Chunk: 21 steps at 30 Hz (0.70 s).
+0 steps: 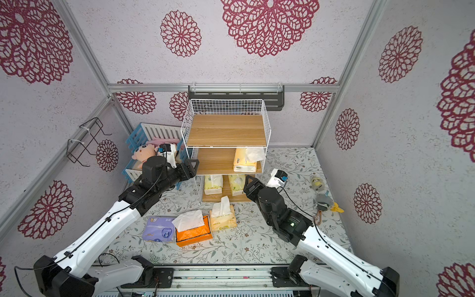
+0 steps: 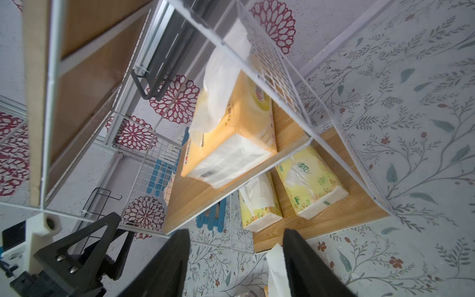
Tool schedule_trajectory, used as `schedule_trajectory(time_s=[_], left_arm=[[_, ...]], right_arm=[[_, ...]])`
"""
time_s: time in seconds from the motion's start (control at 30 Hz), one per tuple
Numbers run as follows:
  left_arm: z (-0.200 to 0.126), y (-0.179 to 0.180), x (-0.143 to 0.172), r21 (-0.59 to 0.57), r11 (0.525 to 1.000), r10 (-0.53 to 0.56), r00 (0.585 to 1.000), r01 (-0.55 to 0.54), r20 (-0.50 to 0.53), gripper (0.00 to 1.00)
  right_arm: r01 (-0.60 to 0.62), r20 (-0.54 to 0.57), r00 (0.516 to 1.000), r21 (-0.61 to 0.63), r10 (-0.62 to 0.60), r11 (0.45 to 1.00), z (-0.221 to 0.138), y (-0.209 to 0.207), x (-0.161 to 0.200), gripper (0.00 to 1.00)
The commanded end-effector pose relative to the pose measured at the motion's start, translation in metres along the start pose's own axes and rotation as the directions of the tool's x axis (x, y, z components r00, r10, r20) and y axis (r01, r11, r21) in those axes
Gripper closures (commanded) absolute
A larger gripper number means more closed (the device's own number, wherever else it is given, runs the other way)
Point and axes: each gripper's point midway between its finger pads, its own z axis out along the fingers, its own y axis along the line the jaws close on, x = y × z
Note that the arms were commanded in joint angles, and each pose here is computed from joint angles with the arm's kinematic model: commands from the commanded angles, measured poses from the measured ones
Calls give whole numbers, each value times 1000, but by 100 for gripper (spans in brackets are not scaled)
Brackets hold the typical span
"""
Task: Remove the tissue boxes from the shelf
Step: Pick up a box of tissues from the shelf.
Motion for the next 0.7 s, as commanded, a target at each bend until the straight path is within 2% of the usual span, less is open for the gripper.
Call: schedule_trajectory(time_s=[0.0,0.13,0.23,0.43,0.67], left_arm=[[-4,-4,-4,17,999,49,998,-50,31,24],[-4,-2,-4,13,998,65,997,-66,39,27],[-1,0,-3,4,998,63,997,-63,36,27],[8,-1,-3,36,999,27,999,-29,33,25],[19,-3,0,55,998,27,1000,-28,8,18]], right_arm=[[-67,120,990,-63,74,996,-3,32,-35,32],[-64,149,986,-79,75,995,6,45,-40,30],[-47,142,988,-45,53,998,17,51,-39,30],[-30,149,988,1,30,1000,36,52,-35,29],[10,171,985,122,-31,992,41,37,-40,29]])
